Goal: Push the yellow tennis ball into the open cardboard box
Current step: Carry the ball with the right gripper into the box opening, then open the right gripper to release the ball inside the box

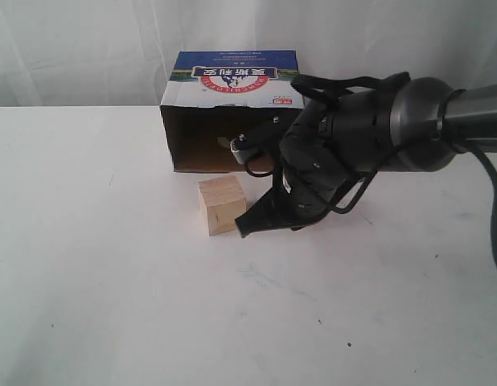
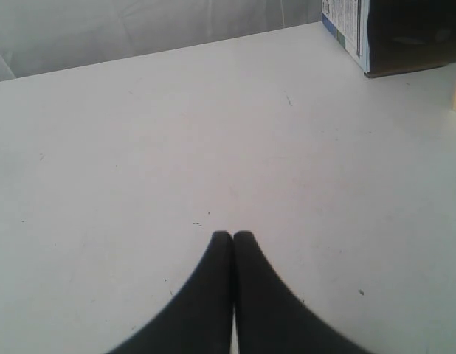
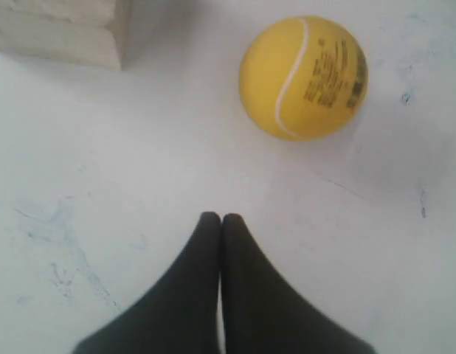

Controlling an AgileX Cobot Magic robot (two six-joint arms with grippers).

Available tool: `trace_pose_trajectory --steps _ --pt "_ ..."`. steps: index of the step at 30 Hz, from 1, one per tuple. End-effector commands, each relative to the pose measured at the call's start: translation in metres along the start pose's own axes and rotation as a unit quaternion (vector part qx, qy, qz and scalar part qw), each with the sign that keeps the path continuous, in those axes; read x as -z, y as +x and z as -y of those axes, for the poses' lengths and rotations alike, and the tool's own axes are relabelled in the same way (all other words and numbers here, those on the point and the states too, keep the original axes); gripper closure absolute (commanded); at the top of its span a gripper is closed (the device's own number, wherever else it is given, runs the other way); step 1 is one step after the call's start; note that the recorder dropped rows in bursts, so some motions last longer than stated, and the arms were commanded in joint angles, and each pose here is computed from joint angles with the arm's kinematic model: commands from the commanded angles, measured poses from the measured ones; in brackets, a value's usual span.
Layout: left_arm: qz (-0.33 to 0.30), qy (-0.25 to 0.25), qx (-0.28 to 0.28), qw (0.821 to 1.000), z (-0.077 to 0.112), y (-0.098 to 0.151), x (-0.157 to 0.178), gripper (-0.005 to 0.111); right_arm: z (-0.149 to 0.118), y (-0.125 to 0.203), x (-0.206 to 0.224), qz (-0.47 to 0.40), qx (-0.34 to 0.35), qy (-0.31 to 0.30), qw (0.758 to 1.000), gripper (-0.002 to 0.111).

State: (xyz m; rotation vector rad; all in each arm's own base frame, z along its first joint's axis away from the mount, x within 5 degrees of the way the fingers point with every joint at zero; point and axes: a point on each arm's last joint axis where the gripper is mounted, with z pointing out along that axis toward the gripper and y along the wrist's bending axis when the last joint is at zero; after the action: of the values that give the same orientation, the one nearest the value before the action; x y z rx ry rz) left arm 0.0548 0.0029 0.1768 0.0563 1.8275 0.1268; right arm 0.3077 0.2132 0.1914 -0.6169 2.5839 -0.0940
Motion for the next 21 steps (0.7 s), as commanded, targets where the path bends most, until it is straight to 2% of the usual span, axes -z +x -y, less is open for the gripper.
trace_pose_trajectory --steps 1,8,11,13,15,17,21 --pt "0.0 0.001 0.004 1.0 0.0 0.001 0.0 0.107 0.004 0.005 -0.013 -0.02 0.004 0.008 1.0 0.108" --pt "0.0 0.001 0.004 1.0 0.0 0.001 0.0 0.107 0.011 -0.004 -0.048 0.009 0.025 -0.002 1.0 0.108" --pt "0.0 0.001 0.004 1.0 0.0 0.001 0.0 0.107 0.033 -0.038 -0.088 0.063 0.009 0.0 0.998 0.108" --pt "0.0 0.001 0.004 1.0 0.0 0.001 0.0 0.107 0.042 -0.064 -0.093 0.08 -0.002 0.016 0.997 0.108" --pt "0.0 0.001 0.004 1.0 0.0 0.001 0.0 0.107 0.047 -0.091 -0.067 0.122 -0.001 0.031 0.992 0.108" --pt "0.0 0.001 0.004 1.0 0.0 0.001 0.0 0.107 0.056 -0.112 -0.023 0.181 -0.007 0.047 0.982 0.108" --pt "0.0 0.001 0.004 1.0 0.0 0.001 0.0 0.107 0.066 -0.114 0.03 0.214 -0.042 0.063 0.974 0.108"
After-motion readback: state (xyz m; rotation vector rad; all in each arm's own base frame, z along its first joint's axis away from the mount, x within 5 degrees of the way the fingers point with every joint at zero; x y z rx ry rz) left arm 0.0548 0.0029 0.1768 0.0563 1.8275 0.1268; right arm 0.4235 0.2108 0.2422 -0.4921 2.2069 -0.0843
